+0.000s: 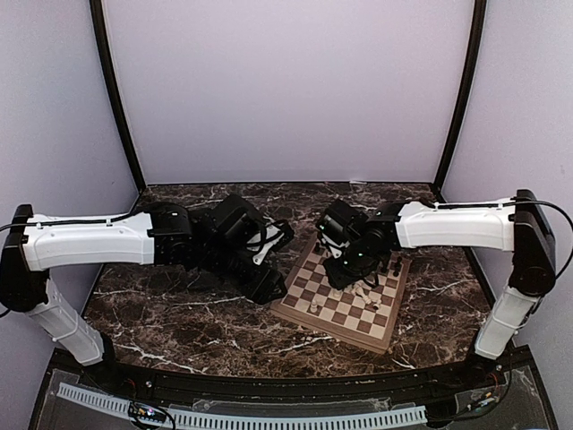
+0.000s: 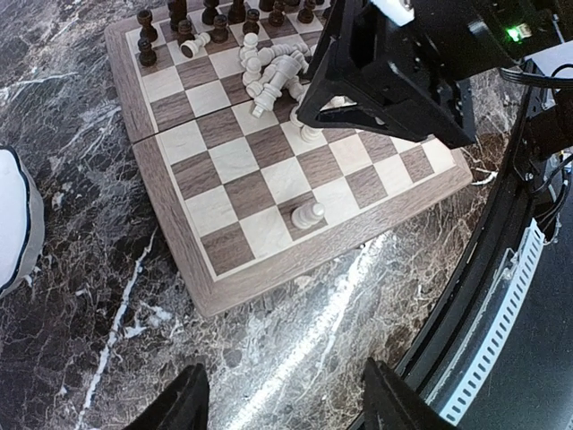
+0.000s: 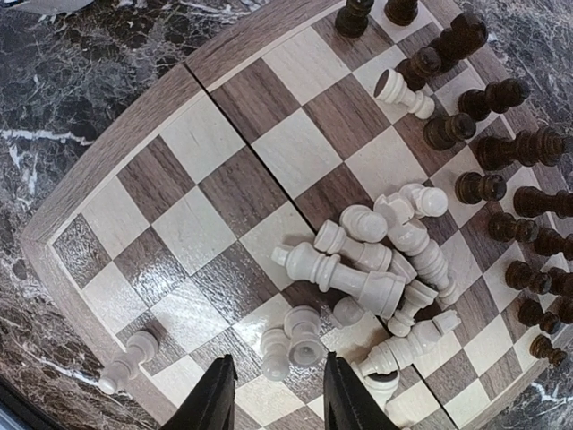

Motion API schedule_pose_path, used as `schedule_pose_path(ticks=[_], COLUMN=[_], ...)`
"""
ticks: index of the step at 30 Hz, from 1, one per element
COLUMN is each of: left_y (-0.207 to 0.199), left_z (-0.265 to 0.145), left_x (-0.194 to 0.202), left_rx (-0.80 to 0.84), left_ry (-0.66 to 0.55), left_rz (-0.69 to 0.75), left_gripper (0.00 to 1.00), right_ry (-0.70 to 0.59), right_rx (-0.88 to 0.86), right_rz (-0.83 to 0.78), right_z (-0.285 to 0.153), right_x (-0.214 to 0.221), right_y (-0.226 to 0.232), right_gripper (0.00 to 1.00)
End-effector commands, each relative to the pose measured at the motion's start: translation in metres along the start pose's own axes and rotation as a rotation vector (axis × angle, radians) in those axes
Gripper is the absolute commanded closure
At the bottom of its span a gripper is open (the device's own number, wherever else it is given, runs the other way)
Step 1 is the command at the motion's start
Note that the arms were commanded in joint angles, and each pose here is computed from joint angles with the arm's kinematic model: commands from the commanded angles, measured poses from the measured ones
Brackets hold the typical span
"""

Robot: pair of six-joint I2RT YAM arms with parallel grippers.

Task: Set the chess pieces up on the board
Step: Pick up the rook from the chessboard.

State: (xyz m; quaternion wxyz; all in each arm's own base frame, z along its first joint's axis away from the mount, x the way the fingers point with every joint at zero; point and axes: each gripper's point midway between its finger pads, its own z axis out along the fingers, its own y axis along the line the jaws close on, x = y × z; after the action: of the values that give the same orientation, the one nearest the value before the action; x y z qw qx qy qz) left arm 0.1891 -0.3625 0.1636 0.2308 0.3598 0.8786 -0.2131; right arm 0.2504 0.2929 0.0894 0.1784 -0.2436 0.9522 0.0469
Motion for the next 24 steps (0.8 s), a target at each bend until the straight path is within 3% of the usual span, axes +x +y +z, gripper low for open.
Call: schedule_pose_path(ticks=[1, 24], left_y=[-0.003, -0.005], left_z=[-0.018, -0.012], left_x=[-0.012, -0.013], left_rx=[0.019, 0.031], left_ry=[-0.077, -0.08], left_rz=[-0.02, -0.033], left_gripper=[0.39, 0.4], right_ry=[0.009, 0.05], right_rx=[0.025, 0.007], right_rz=[0.048, 0.05], right_z=[0.002, 0.018], right_x=[-0.008, -0.011], right_y=[-0.007, -0.006], right_gripper=[0.66, 0.87])
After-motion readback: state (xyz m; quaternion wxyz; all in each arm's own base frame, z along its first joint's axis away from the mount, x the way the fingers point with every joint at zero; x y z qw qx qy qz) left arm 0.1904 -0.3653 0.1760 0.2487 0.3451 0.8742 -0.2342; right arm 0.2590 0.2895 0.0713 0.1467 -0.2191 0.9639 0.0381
